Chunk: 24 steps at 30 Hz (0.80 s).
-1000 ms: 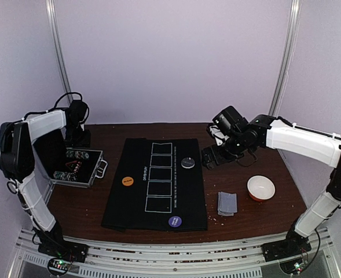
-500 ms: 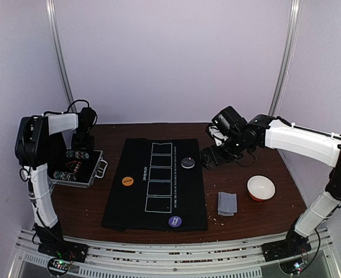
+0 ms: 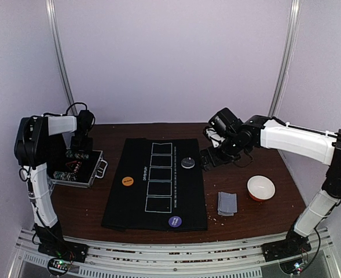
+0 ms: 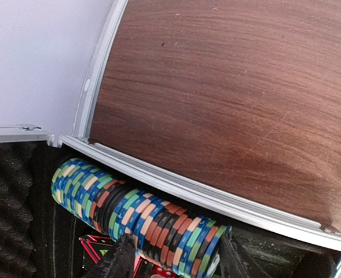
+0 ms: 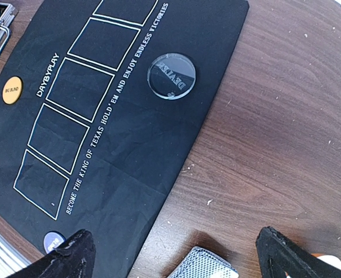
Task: Distribute texas hold em gaming equipment
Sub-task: Pick up the pile of poker chips from the chip case.
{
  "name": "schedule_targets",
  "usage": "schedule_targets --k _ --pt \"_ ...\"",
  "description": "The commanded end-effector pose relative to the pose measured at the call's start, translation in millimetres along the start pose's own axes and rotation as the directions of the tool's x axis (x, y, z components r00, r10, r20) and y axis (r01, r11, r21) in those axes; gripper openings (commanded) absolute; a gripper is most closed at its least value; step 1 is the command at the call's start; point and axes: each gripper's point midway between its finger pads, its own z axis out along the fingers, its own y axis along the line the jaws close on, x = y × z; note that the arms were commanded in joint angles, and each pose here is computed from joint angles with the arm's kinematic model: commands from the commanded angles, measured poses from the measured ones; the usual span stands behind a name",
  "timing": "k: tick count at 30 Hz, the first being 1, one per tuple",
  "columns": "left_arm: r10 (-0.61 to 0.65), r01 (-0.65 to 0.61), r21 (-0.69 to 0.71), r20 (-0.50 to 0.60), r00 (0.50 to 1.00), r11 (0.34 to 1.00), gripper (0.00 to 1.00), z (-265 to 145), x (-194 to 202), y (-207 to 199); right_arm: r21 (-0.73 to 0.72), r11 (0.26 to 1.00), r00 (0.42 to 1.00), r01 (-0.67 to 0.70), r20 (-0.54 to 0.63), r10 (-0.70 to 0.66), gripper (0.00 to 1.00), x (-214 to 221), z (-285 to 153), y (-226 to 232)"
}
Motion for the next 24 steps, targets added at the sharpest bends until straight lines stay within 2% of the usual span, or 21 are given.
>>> schedule_targets --k 1,14,24 --pt "-0.009 0.007 0.090 0.025 1.000 0.996 0.51 -5 1 -9 -0.019 1.000 1.000 -0.007 -0.014 0.007 1.00 -2 2 6" --pt "0.035 -0.045 0.124 0.087 0.996 0.991 0.52 -17 -5 -18 -0.033 0.999 1.000 -0.007 -0.025 0.006 1.00 -2 6 9" --pt "0.044 -0.054 0.102 0.100 0.994 0.993 0.58 -17 -10 -15 -0.045 0.999 0.999 -0.005 -0.042 0.003 1.00 2 9 12"
